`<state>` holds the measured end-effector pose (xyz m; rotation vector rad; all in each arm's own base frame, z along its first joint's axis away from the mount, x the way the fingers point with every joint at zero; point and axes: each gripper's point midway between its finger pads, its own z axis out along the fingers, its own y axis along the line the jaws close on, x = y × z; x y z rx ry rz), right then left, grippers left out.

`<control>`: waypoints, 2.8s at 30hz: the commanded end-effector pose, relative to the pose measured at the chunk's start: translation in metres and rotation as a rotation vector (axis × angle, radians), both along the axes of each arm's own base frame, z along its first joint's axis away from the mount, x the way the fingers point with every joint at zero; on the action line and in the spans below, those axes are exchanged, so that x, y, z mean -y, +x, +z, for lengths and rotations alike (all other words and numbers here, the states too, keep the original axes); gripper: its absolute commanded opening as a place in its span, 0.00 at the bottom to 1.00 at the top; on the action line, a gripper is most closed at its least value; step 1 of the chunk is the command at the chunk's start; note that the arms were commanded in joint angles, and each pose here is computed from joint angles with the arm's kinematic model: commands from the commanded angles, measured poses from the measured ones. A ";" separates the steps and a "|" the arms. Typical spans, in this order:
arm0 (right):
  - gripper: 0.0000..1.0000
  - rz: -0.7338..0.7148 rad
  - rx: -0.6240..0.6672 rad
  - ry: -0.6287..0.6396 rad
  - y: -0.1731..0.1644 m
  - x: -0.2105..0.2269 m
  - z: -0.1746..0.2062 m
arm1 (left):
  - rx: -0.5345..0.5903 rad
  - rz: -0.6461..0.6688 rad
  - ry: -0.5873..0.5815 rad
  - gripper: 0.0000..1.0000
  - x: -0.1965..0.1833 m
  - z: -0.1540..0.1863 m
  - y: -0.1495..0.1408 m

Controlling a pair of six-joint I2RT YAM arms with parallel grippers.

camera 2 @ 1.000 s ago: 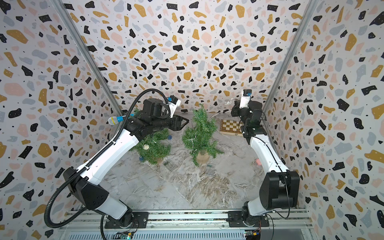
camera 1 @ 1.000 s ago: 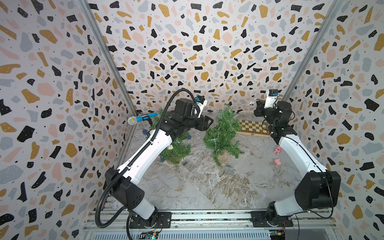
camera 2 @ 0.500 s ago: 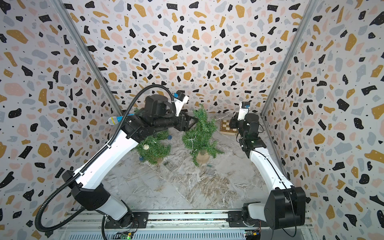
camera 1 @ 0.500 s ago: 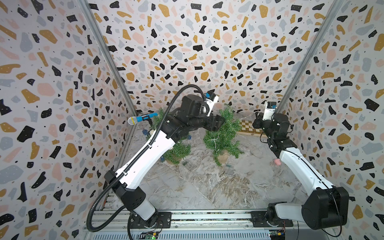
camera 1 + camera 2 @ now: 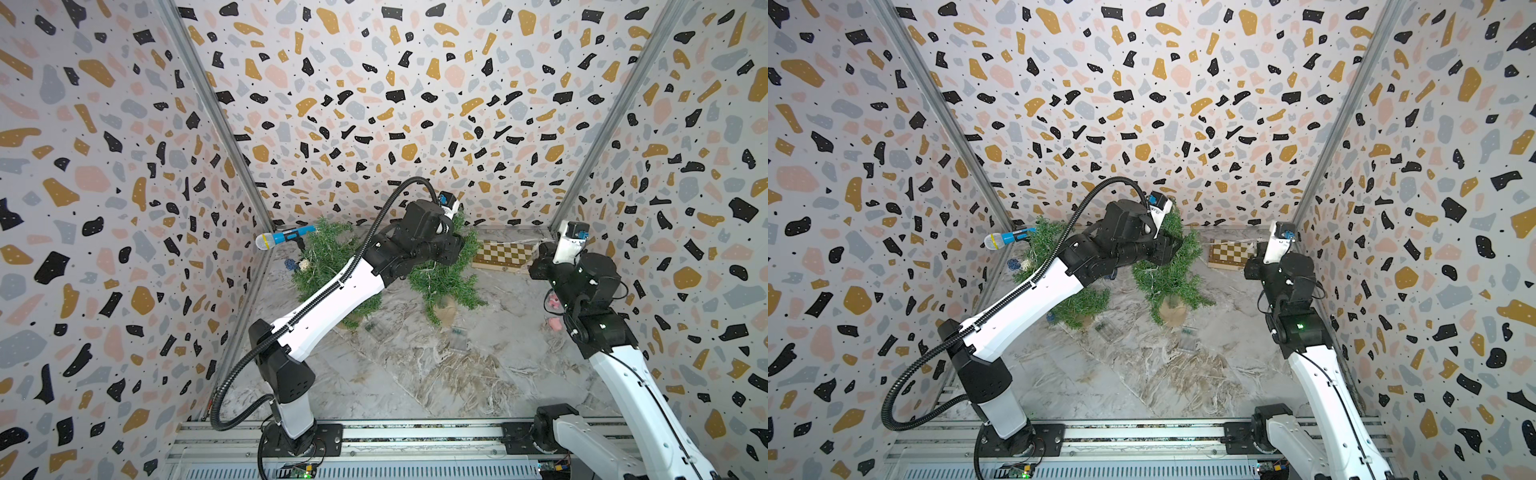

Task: Wrap string light around the christmas tree
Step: Wrap the light string around the Christmas tree.

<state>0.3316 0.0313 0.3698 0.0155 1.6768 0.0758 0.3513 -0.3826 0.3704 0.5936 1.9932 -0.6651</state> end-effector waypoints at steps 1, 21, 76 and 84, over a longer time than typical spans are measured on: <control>0.00 -0.076 -0.056 -0.061 -0.019 0.018 -0.014 | 0.022 0.008 -0.109 0.42 0.002 0.014 0.000; 0.00 -0.346 -0.483 0.337 -0.073 0.050 -0.207 | 0.103 0.089 -0.200 0.00 -0.022 -0.007 -0.001; 0.00 0.474 -0.460 0.436 -0.032 -0.078 -0.087 | -0.091 -0.676 0.073 0.62 0.099 -0.074 -0.121; 0.00 0.528 -0.445 0.428 -0.042 -0.084 -0.074 | -0.082 -0.673 0.166 0.55 0.099 -0.098 -0.104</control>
